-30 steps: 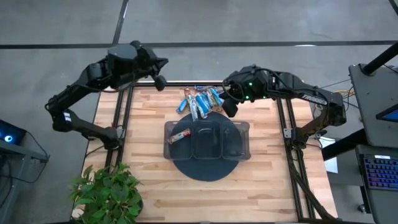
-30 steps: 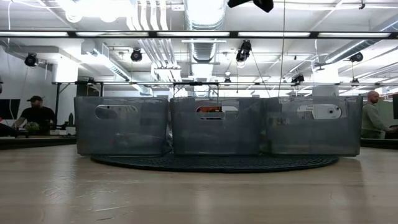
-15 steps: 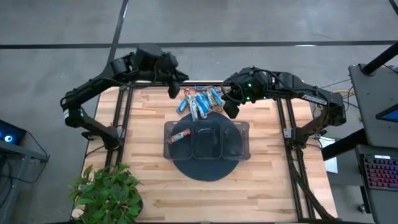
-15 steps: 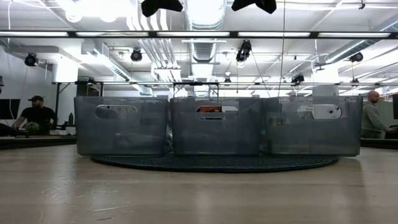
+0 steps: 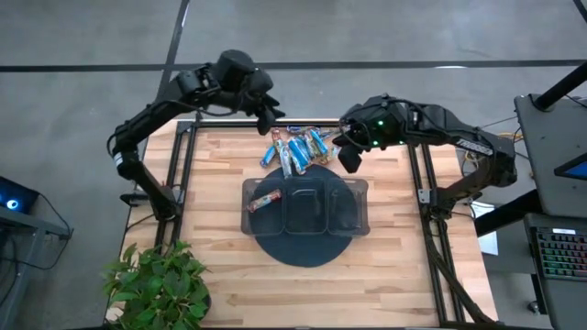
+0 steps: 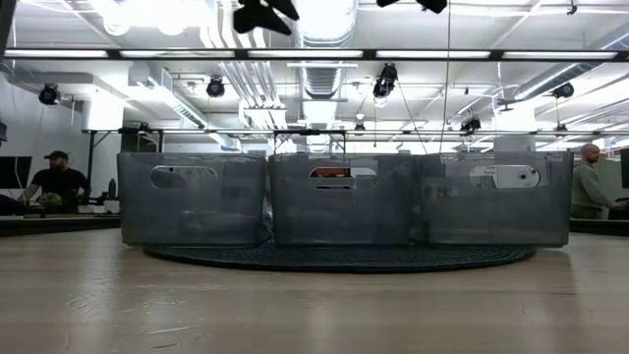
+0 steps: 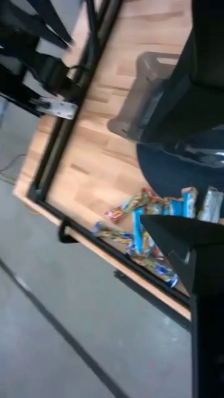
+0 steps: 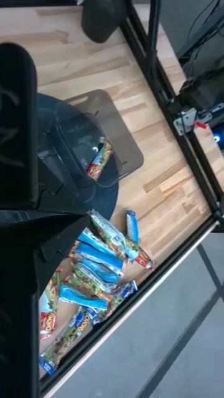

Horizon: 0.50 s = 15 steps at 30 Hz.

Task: Pick and place Granola Bars by type
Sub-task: Put the red granola bar into the left black bin

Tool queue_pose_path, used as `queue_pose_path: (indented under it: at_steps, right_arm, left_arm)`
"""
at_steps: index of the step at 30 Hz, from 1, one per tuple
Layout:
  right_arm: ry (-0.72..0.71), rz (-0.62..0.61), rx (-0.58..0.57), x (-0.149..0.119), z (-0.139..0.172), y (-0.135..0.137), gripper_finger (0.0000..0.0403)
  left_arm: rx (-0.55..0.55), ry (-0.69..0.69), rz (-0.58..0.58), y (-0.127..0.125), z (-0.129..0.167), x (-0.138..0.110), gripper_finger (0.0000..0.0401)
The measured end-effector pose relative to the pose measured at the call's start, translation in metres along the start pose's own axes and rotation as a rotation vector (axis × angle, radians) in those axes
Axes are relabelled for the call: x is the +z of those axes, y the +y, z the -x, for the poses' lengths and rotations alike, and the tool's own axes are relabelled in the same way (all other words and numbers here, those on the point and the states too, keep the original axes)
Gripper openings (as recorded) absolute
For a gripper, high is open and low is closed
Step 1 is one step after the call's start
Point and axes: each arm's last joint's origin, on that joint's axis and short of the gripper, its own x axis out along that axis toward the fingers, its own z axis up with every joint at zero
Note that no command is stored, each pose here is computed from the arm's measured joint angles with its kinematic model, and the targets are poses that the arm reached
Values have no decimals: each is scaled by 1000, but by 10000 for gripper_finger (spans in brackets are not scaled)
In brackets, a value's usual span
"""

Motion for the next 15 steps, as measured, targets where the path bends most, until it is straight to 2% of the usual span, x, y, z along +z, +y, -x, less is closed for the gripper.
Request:
queue_pose_path:
  at_steps: [3,6,9,15]
  right_arm:
    - [-28,0,-9,0,10,-2,9]
    - [-48,-2,-7,-1,20,-4,9]
    - [-68,-6,-12,-3,28,-5,9]
    - [-82,-22,-17,-9,38,-9,9]
  left_arm:
    - [16,42,-19,3,-17,-1,211]
    - [97,81,-50,7,-32,-4,226]
    - [177,115,-45,13,-46,-6,231]
    - [212,132,-44,18,-73,-8,232]
